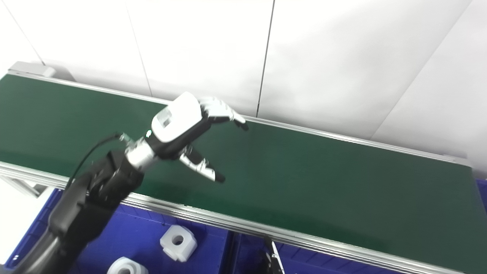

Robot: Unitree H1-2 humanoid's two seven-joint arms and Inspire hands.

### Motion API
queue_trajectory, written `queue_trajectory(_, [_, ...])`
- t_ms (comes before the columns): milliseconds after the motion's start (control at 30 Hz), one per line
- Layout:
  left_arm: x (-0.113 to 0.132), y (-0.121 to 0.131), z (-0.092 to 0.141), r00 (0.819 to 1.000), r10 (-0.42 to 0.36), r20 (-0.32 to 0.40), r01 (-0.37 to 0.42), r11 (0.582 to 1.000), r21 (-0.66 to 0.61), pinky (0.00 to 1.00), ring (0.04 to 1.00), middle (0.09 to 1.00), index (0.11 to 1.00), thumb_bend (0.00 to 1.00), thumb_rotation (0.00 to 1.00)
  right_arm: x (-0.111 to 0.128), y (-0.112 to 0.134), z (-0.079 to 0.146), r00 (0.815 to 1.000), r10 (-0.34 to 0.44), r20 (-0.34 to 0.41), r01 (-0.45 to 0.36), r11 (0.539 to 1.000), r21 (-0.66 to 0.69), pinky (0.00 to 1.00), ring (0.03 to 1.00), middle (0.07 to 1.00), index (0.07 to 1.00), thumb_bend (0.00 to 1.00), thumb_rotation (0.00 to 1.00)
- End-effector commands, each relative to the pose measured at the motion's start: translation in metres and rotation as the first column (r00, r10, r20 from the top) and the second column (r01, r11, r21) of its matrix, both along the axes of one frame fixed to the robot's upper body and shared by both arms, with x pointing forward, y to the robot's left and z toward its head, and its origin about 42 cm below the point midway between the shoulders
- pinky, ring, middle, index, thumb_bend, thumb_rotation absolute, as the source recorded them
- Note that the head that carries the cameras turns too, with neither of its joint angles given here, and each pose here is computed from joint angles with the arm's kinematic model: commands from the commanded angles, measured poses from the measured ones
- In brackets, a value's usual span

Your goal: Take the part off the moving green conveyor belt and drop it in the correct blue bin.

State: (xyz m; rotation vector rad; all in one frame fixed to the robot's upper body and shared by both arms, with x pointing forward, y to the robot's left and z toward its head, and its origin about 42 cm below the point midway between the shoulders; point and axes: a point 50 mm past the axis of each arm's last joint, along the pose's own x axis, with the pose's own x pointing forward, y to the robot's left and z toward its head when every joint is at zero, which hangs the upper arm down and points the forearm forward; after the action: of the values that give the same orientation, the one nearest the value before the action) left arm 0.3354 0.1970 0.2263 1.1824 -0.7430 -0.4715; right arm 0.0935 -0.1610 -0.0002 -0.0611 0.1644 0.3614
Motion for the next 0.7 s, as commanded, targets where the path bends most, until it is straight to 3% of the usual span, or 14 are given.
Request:
queue_trajectory(0, [0.018, 0.002, 0.022, 0.999, 0.02, 0.037, -0.022, 0.999, 0.042, 0.53, 0.624, 0.655, 0.649, 0.97, 0.22, 0.002, 0.002, 0.006, 0.998, -0.003, 0.057, 0.002, 0.999, 0.032, 1.0, 0.939, 1.0, 1.0, 0.91, 0.97])
queue_trajectory(300, [0.064, 0.008, 0.027, 0.995, 0.1, -0.026, -0.093, 0.979, 0.184, 0.5, 0.619, 0.678, 0.671, 0.97, 0.19, 0.004, 0.004, 0.006, 0.998, 0.006, 0.055, -0.007, 1.0, 0.028, 1.0, 0.927, 1.0, 1.0, 0.9, 0.98])
queue_trajectory(667, [0.087, 0.007, 0.013, 0.972, 0.209, -0.109, -0.164, 0.931, 0.325, 0.63, 0.743, 0.772, 0.756, 1.0, 0.16, 0.004, 0.008, 0.005, 0.999, 0.011, 0.048, -0.013, 0.999, 0.041, 0.97, 0.917, 1.0, 1.0, 0.93, 0.97])
